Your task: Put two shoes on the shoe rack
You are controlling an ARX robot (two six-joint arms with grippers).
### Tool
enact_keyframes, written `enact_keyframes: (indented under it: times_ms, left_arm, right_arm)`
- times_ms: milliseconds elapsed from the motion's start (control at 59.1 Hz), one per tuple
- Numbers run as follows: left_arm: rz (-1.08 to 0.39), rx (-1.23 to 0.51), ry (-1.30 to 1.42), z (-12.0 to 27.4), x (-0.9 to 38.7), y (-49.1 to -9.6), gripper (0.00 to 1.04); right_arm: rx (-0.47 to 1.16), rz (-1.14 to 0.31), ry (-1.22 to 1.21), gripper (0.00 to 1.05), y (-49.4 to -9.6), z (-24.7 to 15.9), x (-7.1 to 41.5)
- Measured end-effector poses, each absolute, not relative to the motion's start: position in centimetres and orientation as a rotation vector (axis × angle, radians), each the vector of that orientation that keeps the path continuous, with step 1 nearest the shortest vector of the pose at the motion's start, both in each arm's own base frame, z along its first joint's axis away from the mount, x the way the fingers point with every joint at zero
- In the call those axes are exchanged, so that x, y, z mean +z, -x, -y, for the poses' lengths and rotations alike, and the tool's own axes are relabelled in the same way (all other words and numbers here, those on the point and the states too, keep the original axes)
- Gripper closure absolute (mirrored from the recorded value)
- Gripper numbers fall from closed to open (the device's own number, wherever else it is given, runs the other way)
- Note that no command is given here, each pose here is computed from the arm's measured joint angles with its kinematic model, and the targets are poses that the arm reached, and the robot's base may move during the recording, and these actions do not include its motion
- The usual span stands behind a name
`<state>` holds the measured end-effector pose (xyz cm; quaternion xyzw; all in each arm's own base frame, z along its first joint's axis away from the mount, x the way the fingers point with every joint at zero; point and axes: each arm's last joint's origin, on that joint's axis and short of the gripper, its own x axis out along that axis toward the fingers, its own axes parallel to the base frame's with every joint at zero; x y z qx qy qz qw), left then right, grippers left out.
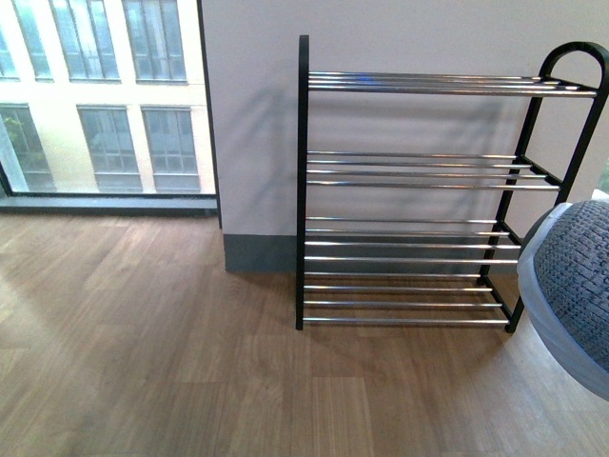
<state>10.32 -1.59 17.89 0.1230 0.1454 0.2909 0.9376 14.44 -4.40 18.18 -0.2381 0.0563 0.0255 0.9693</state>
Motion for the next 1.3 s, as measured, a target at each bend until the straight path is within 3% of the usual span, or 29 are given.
enact_keyframes:
  times_ms: [1302]
  left_arm:
    - [-0.298, 0.577, -0.249, 1.64, 17.87, -10.33, 1.03]
  right_arm:
    - [0.034, -0.120, 0.478, 1.03, -14.42, 4.49, 18.17]
